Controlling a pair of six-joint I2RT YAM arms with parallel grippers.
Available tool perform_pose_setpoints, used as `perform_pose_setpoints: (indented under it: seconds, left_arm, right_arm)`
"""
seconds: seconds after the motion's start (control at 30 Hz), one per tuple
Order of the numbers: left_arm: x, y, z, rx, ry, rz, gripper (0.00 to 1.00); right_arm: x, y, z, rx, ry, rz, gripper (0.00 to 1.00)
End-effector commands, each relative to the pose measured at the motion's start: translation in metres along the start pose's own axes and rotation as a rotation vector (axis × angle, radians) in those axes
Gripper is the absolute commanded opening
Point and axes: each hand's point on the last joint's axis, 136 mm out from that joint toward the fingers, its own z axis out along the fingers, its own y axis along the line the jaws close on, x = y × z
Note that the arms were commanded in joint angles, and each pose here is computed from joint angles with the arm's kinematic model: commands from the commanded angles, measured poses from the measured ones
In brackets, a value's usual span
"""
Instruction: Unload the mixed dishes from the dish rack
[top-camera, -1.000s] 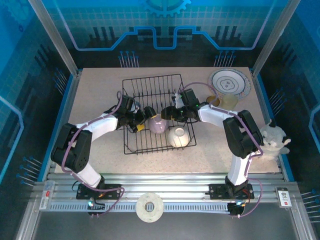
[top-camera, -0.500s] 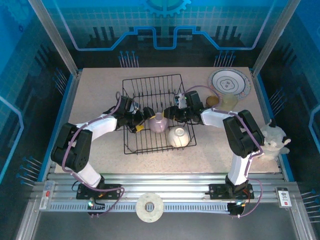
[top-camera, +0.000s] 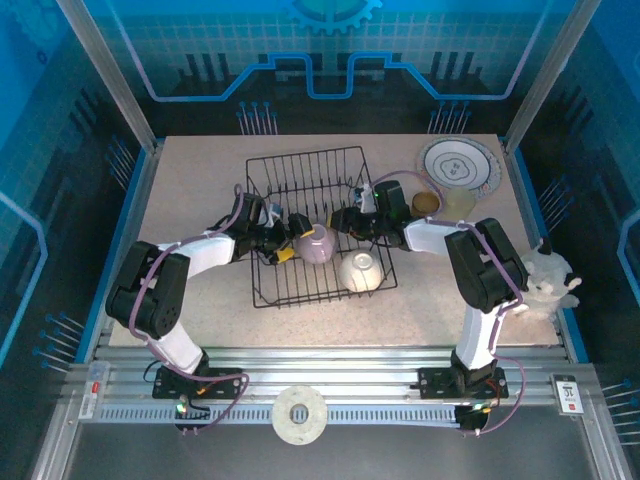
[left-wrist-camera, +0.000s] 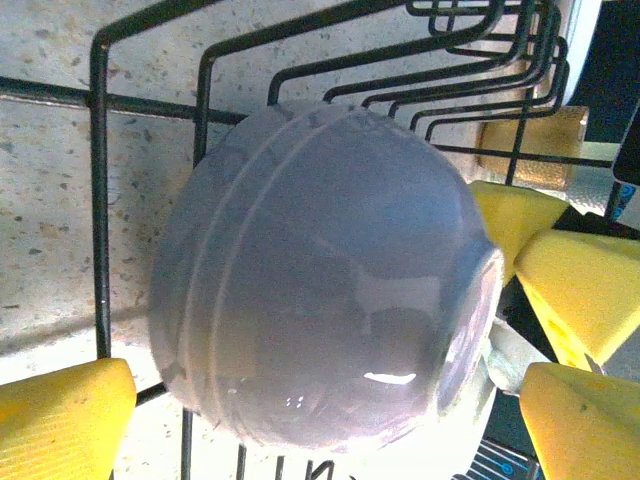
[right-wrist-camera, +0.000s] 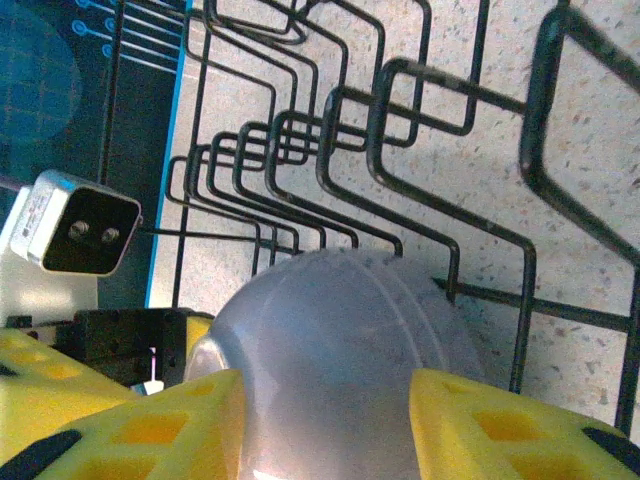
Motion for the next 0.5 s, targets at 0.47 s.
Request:
perform_pose_setpoints:
  seconds: [0.47]
  left_arm:
    - [0.006,0.006,-0.001,-0.01,0.004,0.0,0.99]
  right_arm:
    - [0.072,-0.077,-0.003,0.335,0.223,0.083,0.67]
